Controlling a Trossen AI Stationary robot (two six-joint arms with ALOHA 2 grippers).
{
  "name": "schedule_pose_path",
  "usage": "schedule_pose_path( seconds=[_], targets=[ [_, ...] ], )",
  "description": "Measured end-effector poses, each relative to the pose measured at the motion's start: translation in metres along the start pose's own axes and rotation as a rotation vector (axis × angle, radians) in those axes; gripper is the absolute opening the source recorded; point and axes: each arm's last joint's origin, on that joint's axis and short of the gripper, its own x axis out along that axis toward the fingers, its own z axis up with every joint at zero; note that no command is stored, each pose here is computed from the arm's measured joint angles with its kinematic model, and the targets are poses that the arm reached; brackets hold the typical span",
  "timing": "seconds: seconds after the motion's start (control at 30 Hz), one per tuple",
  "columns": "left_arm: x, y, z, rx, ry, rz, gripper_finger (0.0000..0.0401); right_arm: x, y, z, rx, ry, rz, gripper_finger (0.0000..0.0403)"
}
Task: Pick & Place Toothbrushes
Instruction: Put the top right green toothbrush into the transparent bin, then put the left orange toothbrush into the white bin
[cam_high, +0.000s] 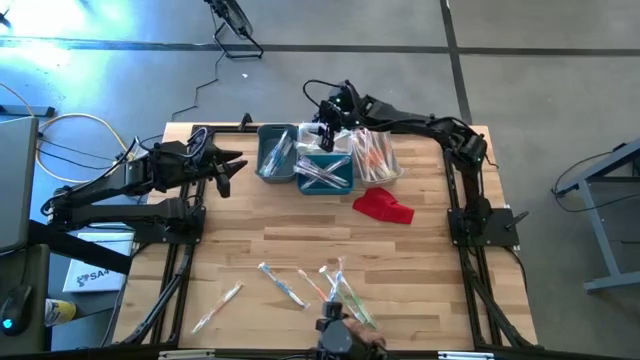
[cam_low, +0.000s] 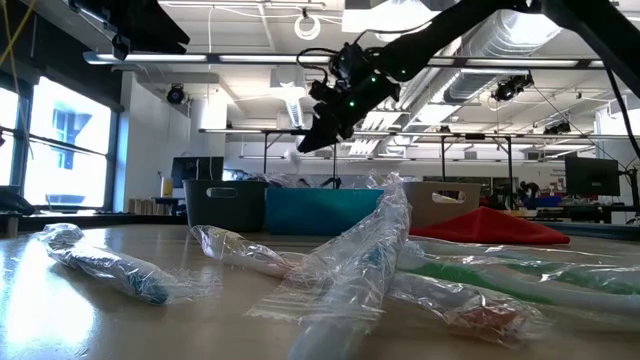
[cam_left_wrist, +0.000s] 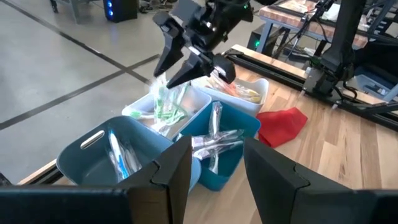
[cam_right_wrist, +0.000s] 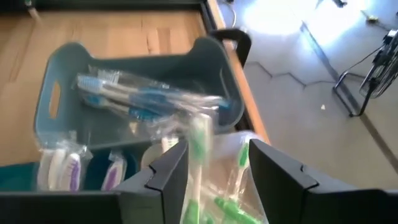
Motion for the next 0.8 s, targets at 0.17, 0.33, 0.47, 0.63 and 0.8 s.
schedule_pose_path(
  seconds=[0.17,0.33,0.47,0.63,0.8],
  targets=[
    [0.0,0.0,0.0,0.0,0.0,0.0,0.0143,-0.001,0.001,-0.011,0.027,0.101,0.025,0.0163],
    [0.0,0.0,0.0,0.0,0.0,0.0,0.0143,-0.001,0.005,-0.019,0.017,0.216,-0.017,0.0165],
    [0.0,0.0,0.0,0.0,0.0,0.0,0.0143,-0.003,0.006,-0.016,0.024,0.2,-0.03,0.0158],
    [0.0,0.0,0.0,-0.001,0.0,-0.001,0.0143,-0.016,0.013,0.003,0.04,0.124,-0.046,0.0137],
    [0.0,0.0,0.0,0.0,0.0,0.0,0.0143,-0.038,0.027,0.028,0.006,0.033,-0.04,0.0113]
  ],
)
